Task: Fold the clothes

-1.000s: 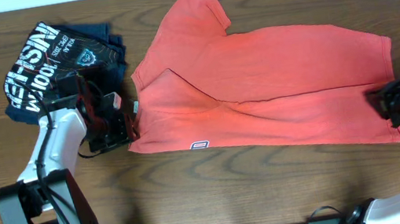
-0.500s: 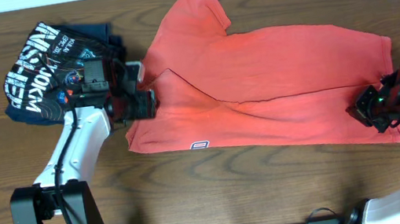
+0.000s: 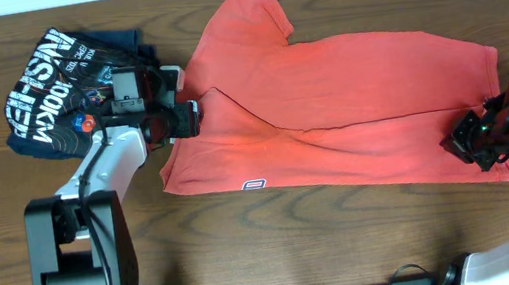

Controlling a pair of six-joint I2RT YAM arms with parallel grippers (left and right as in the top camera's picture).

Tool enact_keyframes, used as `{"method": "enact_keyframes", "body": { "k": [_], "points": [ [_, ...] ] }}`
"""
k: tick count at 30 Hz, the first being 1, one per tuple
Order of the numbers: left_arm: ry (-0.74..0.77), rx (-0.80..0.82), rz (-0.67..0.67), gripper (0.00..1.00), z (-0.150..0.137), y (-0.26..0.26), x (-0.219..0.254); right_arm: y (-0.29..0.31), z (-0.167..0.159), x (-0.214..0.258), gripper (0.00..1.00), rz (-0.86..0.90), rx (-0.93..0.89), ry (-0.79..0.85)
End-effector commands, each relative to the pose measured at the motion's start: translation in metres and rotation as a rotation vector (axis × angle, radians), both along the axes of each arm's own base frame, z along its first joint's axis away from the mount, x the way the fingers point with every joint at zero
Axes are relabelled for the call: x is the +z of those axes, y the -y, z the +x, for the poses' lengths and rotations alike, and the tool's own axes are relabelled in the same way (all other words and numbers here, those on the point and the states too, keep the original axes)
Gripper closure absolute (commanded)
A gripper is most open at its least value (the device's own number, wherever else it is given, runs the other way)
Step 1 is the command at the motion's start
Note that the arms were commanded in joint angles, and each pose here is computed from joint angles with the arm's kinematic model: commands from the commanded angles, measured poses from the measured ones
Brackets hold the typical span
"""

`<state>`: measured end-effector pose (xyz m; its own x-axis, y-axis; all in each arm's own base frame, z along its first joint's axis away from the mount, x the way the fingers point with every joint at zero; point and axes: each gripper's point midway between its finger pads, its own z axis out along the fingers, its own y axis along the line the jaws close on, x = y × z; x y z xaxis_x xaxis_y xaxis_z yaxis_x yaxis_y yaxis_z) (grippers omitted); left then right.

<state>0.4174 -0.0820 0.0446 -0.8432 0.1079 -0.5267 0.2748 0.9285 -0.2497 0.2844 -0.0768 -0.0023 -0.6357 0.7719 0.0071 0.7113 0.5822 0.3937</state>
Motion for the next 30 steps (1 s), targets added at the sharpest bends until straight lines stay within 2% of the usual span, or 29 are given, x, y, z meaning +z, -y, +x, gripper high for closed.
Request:
{"method": "enact_keyframes", "body": {
  "k": [1,3,6,8,9,11,14,19,20,22,24,26,27,28,30],
  "points": [
    [0.027,-0.022,-0.041,0.45,0.008,0.008,0.007,-0.004,-0.001,0.002,0.91,-0.01,0.028,0.0],
    [0.039,-0.049,-0.084,0.52,0.009,0.016,0.012,-0.005,-0.002,0.002,0.91,-0.008,0.028,-0.004],
    [0.052,-0.079,-0.131,0.71,0.009,0.025,0.017,-0.005,-0.003,0.002,0.91,-0.005,0.027,-0.008],
    [0.054,-0.075,-0.126,0.74,0.009,0.024,0.017,-0.006,-0.003,0.002,0.91,-0.004,0.027,-0.01],
    [0.049,-0.056,-0.097,0.73,0.01,0.018,0.014,-0.006,-0.004,0.002,0.91,-0.004,0.027,-0.011],
    [0.041,-0.016,-0.047,0.56,0.011,0.009,0.009,-0.006,-0.004,0.002,0.91,-0.003,0.027,-0.013],
    [0.036,0.006,-0.01,0.46,0.012,0.002,0.004,-0.006,-0.005,0.002,0.91,0.0,0.027,-0.018],
    [-0.007,0.018,0.018,0.43,0.011,-0.003,-0.019,-0.007,-0.007,0.001,0.91,0.003,0.027,-0.025],
    [-0.018,0.008,0.004,0.47,0.01,0.0,-0.022,-0.007,-0.007,0.001,0.91,0.004,0.027,-0.026],
    [-0.027,-0.023,-0.05,0.63,0.007,0.01,-0.021,-0.007,-0.007,0.001,0.91,0.004,0.027,-0.027],
    [-0.009,-0.065,-0.121,0.74,0.007,0.023,-0.012,-0.008,-0.007,0.001,0.91,0.004,0.027,-0.027],
    [0.02,-0.115,-0.198,0.81,0.009,0.036,0.002,-0.008,-0.007,0.001,0.91,0.004,0.027,-0.027],
    [0.032,-0.128,-0.217,0.81,0.01,0.04,0.007,-0.008,-0.007,0.001,0.91,0.005,0.027,-0.027],
    [0.044,-0.139,-0.234,0.86,0.011,0.043,0.013,-0.008,-0.008,0.001,0.91,0.005,0.027,-0.029],
    [0.071,-0.149,-0.247,0.87,0.013,0.045,0.022,-0.008,-0.008,0.001,0.91,0.005,0.027,-0.03]
  ]
}}
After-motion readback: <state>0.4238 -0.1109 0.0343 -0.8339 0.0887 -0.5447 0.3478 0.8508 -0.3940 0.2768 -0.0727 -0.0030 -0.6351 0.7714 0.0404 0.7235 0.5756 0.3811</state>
